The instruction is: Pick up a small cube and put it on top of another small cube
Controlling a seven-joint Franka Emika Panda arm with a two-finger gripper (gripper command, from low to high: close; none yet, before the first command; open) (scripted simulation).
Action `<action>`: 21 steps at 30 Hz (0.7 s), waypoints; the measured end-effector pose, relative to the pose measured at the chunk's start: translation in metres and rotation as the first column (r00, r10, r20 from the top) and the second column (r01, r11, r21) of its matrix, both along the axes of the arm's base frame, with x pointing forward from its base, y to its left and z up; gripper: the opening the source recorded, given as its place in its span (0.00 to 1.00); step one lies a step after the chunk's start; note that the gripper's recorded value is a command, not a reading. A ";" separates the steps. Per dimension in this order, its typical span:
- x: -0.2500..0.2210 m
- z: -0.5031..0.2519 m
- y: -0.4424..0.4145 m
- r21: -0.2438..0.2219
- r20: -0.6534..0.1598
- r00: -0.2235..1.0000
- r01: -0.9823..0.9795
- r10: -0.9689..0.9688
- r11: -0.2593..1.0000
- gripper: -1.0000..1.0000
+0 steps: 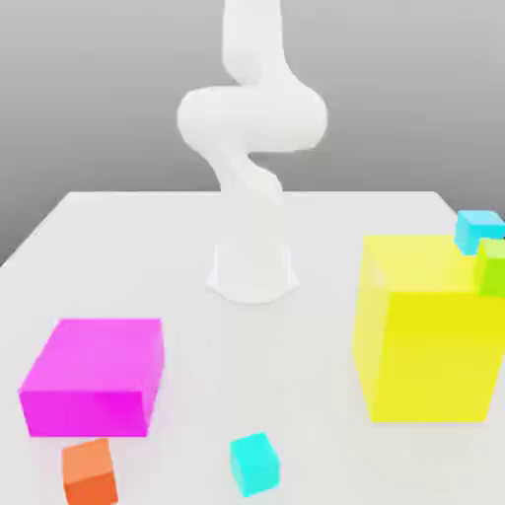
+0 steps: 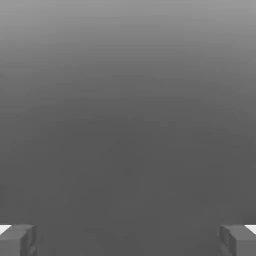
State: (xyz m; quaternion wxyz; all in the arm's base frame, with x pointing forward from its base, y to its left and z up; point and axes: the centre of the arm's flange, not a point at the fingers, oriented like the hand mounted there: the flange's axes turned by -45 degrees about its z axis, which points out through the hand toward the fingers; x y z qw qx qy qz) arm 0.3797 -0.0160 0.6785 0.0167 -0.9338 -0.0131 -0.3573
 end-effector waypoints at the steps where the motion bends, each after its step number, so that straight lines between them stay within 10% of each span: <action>1: 0.014 -0.015 -0.007 0.004 -0.029 0.999 -0.019 0.019 1.000 0.50; 21: 0.128 -0.350 -0.118 0.025 -0.482 0.846 -0.246 0.227 0.969 0.50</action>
